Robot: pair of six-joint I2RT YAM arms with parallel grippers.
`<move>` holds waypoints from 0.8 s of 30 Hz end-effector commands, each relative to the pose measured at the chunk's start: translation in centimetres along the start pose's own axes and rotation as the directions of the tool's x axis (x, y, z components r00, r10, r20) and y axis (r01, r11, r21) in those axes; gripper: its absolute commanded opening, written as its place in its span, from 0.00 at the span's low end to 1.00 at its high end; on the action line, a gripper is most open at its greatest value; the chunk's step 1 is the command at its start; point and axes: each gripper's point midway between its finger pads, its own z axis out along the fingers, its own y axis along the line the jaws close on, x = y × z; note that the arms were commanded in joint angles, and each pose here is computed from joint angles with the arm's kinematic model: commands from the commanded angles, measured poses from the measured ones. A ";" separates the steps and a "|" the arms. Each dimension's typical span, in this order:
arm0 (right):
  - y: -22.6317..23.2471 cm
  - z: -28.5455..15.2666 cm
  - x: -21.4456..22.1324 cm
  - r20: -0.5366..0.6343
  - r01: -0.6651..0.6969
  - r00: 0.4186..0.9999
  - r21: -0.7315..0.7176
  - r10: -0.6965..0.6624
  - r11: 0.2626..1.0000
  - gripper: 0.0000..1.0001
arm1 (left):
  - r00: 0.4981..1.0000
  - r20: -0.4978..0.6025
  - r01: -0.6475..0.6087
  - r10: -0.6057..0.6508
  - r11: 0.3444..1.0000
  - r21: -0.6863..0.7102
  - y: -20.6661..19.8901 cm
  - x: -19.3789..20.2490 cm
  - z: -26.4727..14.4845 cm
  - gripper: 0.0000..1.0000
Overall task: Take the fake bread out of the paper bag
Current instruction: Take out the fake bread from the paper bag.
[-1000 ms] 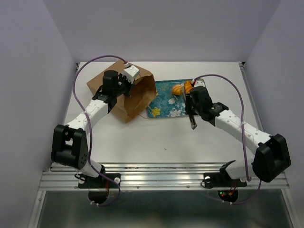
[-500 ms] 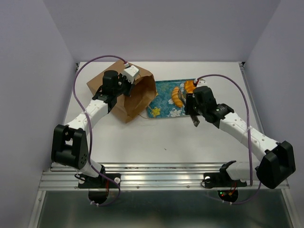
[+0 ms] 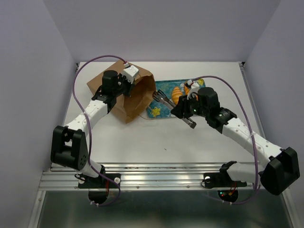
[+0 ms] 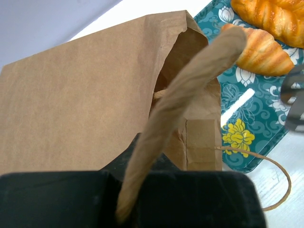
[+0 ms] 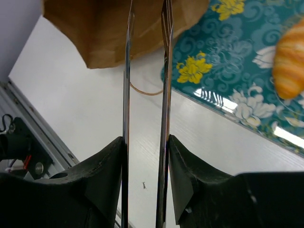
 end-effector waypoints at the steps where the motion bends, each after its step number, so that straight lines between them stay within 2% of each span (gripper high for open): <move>1: 4.1 1.7 -2.0 0.065 0.089 0.995 -0.208 -0.077 0.974 0.46 | 0.995 0.099 -0.035 0.034 0.999 0.014 -0.6 -3.6 -1.7 0.00; 7: 5.5 5.9 -3.3 0.096 0.105 0.992 -0.238 -0.084 0.966 0.49 | 0.993 0.112 -0.034 0.031 0.999 0.023 -1.0 -4.0 -2.4 0.00; 12: 6.2 9.4 -4.3 0.104 0.114 0.990 -0.200 -0.095 0.973 0.55 | 0.994 0.110 -0.031 0.027 0.999 0.035 -1.4 -3.9 -2.8 0.00; 21: 8.3 14.5 -5.0 0.123 0.068 0.991 -0.139 -0.051 0.988 0.57 | 0.996 0.087 -0.007 0.003 0.999 0.044 -1.7 -3.1 -2.9 0.00; 24: 7.4 15.9 -5.4 0.144 0.034 0.989 -0.090 -0.021 0.995 0.57 | 0.996 0.090 -0.007 0.003 0.999 0.048 -1.8 -3.2 -2.9 0.00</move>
